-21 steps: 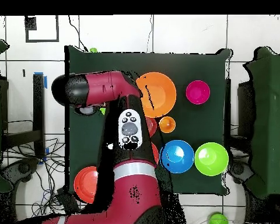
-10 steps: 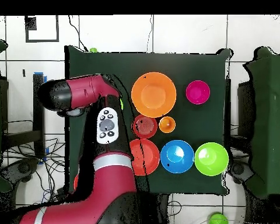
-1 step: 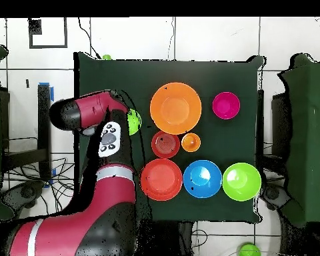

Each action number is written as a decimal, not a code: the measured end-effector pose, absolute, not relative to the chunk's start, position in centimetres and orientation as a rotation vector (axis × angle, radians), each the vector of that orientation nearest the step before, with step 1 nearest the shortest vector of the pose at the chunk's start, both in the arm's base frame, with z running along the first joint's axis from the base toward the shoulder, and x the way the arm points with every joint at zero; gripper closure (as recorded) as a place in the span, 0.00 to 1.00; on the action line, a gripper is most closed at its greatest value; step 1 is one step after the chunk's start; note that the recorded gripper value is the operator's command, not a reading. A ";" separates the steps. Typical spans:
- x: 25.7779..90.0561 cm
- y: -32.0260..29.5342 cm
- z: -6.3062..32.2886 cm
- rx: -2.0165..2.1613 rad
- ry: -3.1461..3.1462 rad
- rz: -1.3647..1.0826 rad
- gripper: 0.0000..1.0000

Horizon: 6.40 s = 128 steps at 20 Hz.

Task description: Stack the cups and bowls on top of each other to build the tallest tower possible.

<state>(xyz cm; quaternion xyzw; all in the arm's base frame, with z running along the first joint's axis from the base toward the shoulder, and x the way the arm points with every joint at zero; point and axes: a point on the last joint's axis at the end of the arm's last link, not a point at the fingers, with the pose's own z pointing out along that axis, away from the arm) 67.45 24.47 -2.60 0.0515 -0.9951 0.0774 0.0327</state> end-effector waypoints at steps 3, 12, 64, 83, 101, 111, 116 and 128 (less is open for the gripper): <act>66.9 23.5 -3.7 0.191 -3.048 0.309 0.00; 69.3 20.1 -1.7 0.184 -3.090 0.427 0.00; 72.9 10.5 9.2 -0.086 -3.184 0.391 0.00; 71.0 10.5 4.0 -0.074 -3.131 0.343 0.00; 69.4 12.2 -0.5 -0.059 -3.077 0.262 0.00; 69.1 13.8 -0.6 -0.024 -3.079 0.263 0.00; 69.1 13.8 -0.6 -0.023 -3.079 0.263 0.00; 69.0 13.8 -0.7 -0.023 -3.077 0.263 0.00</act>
